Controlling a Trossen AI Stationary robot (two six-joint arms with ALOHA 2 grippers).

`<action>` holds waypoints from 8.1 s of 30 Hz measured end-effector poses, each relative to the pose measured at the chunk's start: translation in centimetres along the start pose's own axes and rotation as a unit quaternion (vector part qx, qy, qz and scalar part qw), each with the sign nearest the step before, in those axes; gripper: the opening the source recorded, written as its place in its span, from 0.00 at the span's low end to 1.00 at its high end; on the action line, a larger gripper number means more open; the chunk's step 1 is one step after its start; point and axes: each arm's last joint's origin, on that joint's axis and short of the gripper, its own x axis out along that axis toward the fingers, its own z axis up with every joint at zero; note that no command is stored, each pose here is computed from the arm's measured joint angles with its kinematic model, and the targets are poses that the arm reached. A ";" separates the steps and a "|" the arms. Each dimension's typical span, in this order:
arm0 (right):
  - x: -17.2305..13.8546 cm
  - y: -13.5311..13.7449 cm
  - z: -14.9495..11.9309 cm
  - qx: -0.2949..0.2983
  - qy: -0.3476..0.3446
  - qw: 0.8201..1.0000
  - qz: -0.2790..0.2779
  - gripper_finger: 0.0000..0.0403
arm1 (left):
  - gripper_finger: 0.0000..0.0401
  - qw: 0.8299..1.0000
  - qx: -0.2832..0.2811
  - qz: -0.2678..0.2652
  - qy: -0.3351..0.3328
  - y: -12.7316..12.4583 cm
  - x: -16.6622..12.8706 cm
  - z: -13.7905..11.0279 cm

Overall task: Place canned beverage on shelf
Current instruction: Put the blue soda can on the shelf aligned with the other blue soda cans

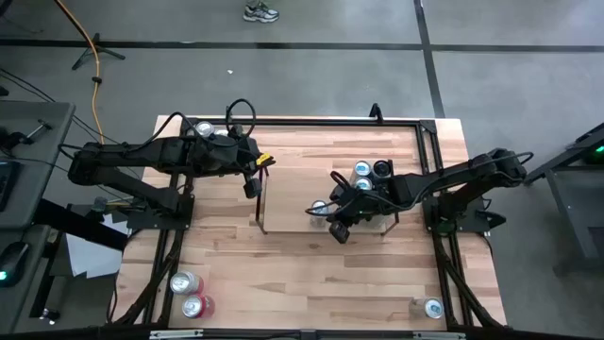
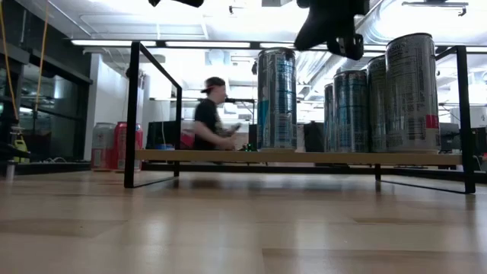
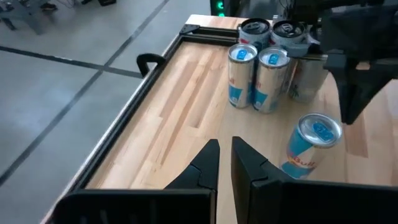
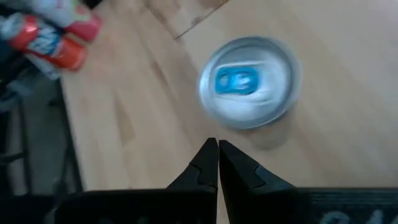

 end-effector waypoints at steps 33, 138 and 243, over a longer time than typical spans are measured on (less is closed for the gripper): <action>-11.2 -3.1 1.5 -0.009 -0.208 0.974 -0.094 0.00 | 0.00 0.943 -0.139 -0.151 0.262 -11.9 14.4 -4.0; -11.2 -3.4 1.4 -0.009 -0.221 0.966 -0.134 0.00 | 0.00 0.986 -0.073 -0.148 0.016 -13.0 22.0 -4.5; -12.2 -1.7 3.5 -0.116 -0.325 0.934 -0.097 0.00 | 0.00 0.949 -0.128 -0.114 -0.266 3.1 -6.2 -7.1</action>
